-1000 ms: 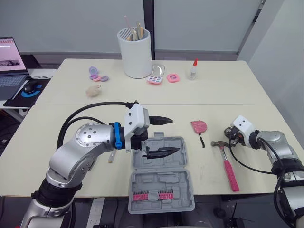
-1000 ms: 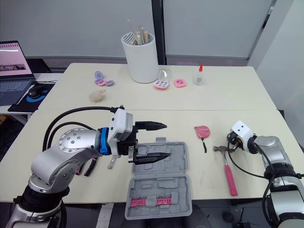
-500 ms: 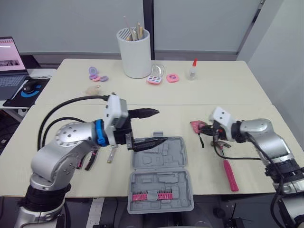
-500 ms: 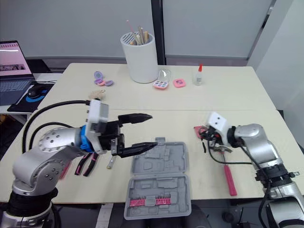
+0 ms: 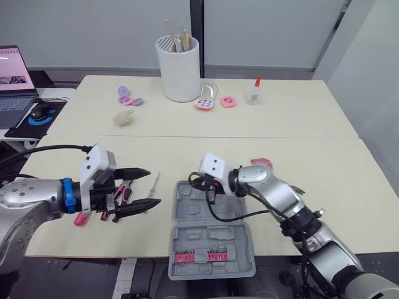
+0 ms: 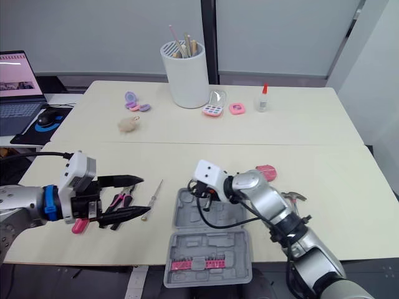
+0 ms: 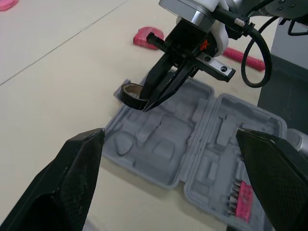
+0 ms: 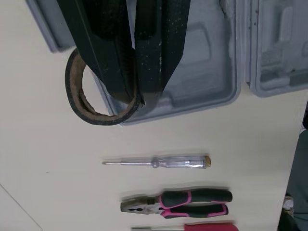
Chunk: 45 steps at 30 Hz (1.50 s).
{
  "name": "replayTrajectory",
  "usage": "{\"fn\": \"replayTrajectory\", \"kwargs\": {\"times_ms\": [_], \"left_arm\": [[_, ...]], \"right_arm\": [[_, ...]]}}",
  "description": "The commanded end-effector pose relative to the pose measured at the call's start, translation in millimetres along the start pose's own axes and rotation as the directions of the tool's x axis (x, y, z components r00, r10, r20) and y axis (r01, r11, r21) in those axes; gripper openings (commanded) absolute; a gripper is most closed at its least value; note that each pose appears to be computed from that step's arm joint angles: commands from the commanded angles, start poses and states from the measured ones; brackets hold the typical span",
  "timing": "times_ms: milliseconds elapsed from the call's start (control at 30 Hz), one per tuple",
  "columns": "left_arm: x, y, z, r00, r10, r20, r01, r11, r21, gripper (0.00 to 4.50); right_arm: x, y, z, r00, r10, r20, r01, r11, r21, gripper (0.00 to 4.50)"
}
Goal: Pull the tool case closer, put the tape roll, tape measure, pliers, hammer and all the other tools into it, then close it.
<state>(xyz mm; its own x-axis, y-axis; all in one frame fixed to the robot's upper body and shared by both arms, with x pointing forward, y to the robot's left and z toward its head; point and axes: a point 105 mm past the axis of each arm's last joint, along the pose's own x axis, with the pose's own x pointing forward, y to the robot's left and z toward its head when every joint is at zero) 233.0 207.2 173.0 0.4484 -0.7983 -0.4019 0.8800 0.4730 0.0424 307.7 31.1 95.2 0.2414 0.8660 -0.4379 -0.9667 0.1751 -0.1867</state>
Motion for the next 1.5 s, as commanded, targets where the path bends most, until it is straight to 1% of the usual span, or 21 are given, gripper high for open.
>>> {"fn": "replayTrajectory", "kwargs": {"times_ms": [33,200,500,700,833,933,1400,1433,1467,1500], "left_arm": [[-11,0,6,1.0,0.019,-0.016,-0.018,0.998,0.055,4.5],[-17,-1,4,0.999,0.02,-0.046,-0.017,0.998,0.058,4.5],[-22,-5,1,0.998,0.028,-0.056,-0.025,0.998,0.055,4.5],[-22,-6,-1,0.998,0.034,-0.058,-0.03,0.998,0.055,4.5],[-22,-7,-3,0.998,0.034,-0.061,-0.03,0.998,0.055,4.5],[-23,-6,-4,0.997,0.035,-0.062,-0.031,0.998,0.054,4.5],[-20,-4,-6,0.998,0.034,-0.058,-0.031,0.998,0.057,4.5],[-20,-4,-6,0.998,0.034,-0.058,-0.03,0.998,0.057,4.5],[-20,-4,-7,0.998,0.034,-0.058,-0.031,0.998,0.057,4.5],[-20,-4,-7,0.998,0.035,-0.058,-0.031,0.998,0.057,4.5]], "right_arm": [[9,2,7,1.0,0.002,0.028,-0.001,0.999,-0.049,0.01],[29,6,2,1.0,0.005,0.025,-0.003,0.998,-0.059,0.01],[47,11,-2,1.0,-0.012,0.024,0.014,0.998,-0.058,0.01],[51,11,-3,1.0,-0.017,0.009,0.017,0.998,-0.058,0.01],[53,6,-11,0.998,-0.064,-0.023,0.062,0.996,-0.069,0.01],[53,4,-10,0.996,-0.081,-0.026,0.079,0.994,-0.072,0.01],[55,7,-19,0.996,-0.073,-0.055,0.069,0.995,-0.069,0.01],[55,6,-18,0.996,-0.075,-0.054,0.071,0.995,-0.07,0.59],[54,6,-17,0.996,-0.075,-0.046,0.072,0.995,-0.074,0.72],[54,6,-14,0.997,-0.075,-0.036,0.072,0.995,-0.075,1.0]]}}
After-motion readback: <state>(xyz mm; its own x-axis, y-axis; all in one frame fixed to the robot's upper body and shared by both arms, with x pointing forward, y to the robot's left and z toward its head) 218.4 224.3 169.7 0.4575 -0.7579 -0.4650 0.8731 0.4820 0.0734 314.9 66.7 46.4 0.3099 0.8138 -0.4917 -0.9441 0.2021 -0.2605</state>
